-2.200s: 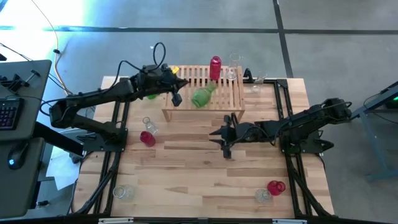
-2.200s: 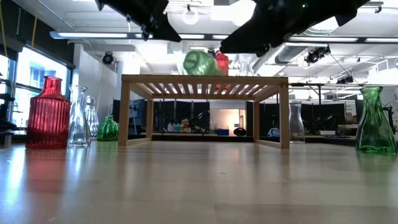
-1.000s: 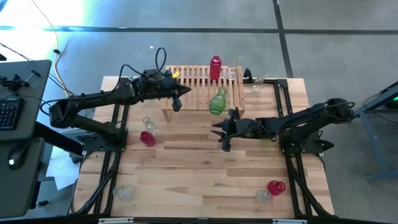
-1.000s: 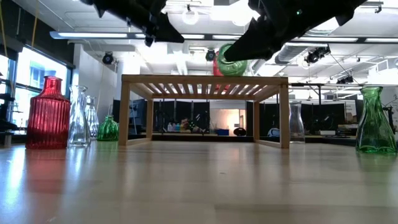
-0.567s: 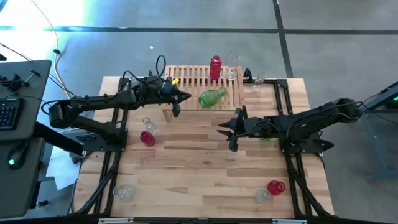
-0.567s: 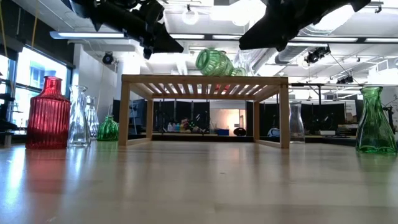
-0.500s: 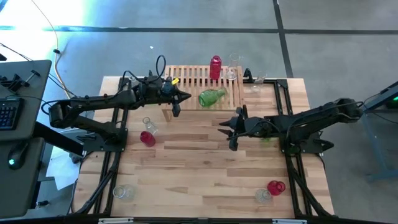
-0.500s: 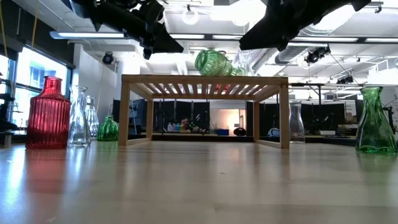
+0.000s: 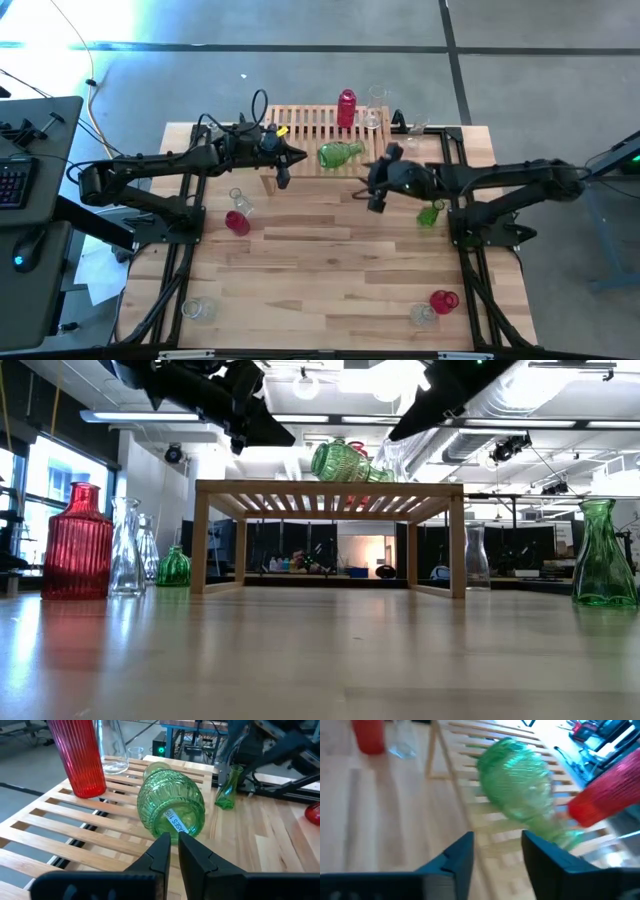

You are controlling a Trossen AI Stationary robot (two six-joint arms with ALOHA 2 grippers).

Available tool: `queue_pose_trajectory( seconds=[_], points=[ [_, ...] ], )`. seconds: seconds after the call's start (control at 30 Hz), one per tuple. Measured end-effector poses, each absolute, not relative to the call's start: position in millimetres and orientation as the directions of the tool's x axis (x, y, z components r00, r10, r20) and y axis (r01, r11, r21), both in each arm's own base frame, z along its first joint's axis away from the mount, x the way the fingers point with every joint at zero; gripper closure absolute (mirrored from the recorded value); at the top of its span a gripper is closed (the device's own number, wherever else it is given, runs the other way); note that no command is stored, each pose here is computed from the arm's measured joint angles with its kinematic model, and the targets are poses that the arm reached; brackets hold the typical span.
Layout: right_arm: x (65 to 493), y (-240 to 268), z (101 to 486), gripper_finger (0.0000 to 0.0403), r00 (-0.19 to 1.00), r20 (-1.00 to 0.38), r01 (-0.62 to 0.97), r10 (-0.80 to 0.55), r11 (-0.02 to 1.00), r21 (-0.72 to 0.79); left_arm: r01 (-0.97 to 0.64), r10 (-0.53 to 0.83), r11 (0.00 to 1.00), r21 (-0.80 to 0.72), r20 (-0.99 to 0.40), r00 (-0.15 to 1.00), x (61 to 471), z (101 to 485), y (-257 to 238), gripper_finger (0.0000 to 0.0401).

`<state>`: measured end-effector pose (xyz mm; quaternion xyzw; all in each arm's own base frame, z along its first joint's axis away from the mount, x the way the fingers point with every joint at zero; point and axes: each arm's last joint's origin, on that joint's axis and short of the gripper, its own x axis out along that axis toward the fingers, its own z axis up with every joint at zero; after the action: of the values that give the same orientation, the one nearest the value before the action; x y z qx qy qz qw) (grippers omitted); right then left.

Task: Sort vases onto shelf
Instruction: Put the green vase on the shelf

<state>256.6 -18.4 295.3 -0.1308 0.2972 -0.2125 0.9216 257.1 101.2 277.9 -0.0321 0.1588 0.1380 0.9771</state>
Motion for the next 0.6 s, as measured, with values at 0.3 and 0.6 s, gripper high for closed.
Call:
queue_pose_trajectory(
  seconds=[0.3, 0.6],
  points=[
    [281, -67, 306, 0.012, 0.632, -0.566, 0.157, -0.529, 0.803, -0.575, -0.303, 0.297, 0.952, 0.033, -0.323, 0.899, 253, 278, 110, 0.0391],
    [301, -105, 299, 0.0112, 0.536, -0.698, 0.055, -0.476, 0.844, -0.534, -0.309, 0.309, 0.949, 0.059, -0.359, 0.88, 250, 274, 114, 0.0394]
  ],
)
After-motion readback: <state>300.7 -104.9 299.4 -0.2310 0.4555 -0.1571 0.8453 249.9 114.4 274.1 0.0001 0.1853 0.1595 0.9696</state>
